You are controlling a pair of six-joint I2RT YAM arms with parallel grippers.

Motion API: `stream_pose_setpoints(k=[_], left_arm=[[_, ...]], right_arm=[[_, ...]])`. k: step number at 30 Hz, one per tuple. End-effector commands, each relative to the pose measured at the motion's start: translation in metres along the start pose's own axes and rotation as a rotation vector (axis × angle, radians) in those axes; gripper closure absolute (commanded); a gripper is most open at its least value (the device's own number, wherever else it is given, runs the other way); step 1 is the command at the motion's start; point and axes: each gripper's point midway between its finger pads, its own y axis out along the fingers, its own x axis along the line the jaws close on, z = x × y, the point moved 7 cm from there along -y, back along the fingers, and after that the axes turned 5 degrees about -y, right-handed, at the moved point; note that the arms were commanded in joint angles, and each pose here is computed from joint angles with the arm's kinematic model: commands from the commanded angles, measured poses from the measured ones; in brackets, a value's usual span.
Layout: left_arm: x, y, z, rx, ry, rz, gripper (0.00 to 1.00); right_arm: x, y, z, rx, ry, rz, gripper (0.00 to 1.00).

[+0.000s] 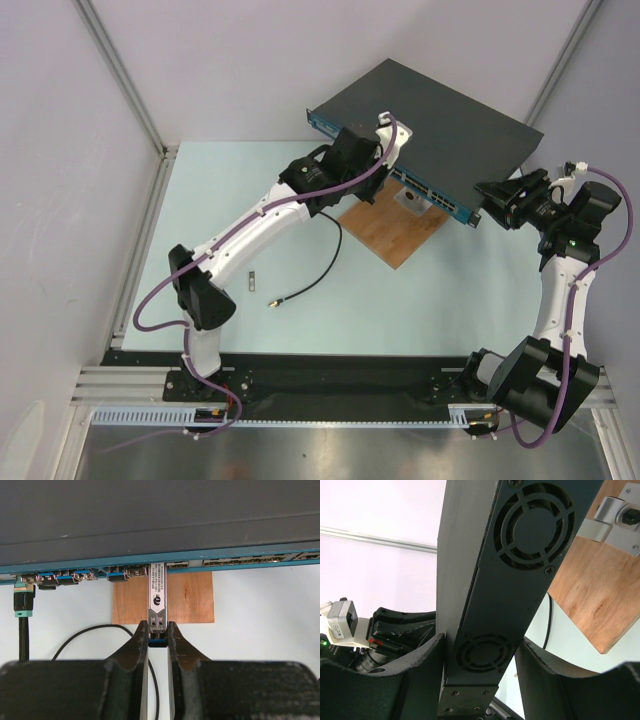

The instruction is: Insert the plug into the switch port

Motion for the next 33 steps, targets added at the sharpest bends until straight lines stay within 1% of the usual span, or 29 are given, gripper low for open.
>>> stream_pose_setpoints(k=[1, 7, 11, 17, 21, 26, 33], left_arm=[[0.01, 0.017, -0.008, -0.063, -0.019, -0.037, 1.0], [0.012, 0.01, -0.018, -0.096, -0.023, -0.044, 1.0], [0.012, -0.003, -0.039, -0.155, -0.031, -0.045, 1.0], [0.014, -0.017, -0.058, -0.213, -0.036, -0.052, 1.0], [0.013, -0.017, -0.058, -0.214, -0.044, -0.05, 1.0], [0.011, -0.004, -0.049, -0.18, -0.051, -0.042, 1.0], [0.009, 0.011, -0.054, -0.219, -0.054, -0.03, 1.0]], right_arm=[[0.011, 0.003, -0.003, 0.007, -0.063, -0.041, 1.0], [0.01, 0.002, -0.002, 0.007, -0.07, -0.037, 1.0], [0.009, 0.002, -0.001, 0.01, -0.079, -0.033, 1.0], [0.01, 0.002, -0.001, 0.006, -0.087, -0.032, 1.0], [0.01, 0.002, -0.001, 0.008, -0.086, -0.032, 1.0], [0.011, 0.002, -0.001, 0.007, -0.088, -0.033, 1.0], [0.011, 0.003, -0.001, 0.009, -0.084, -0.036, 1.0]])
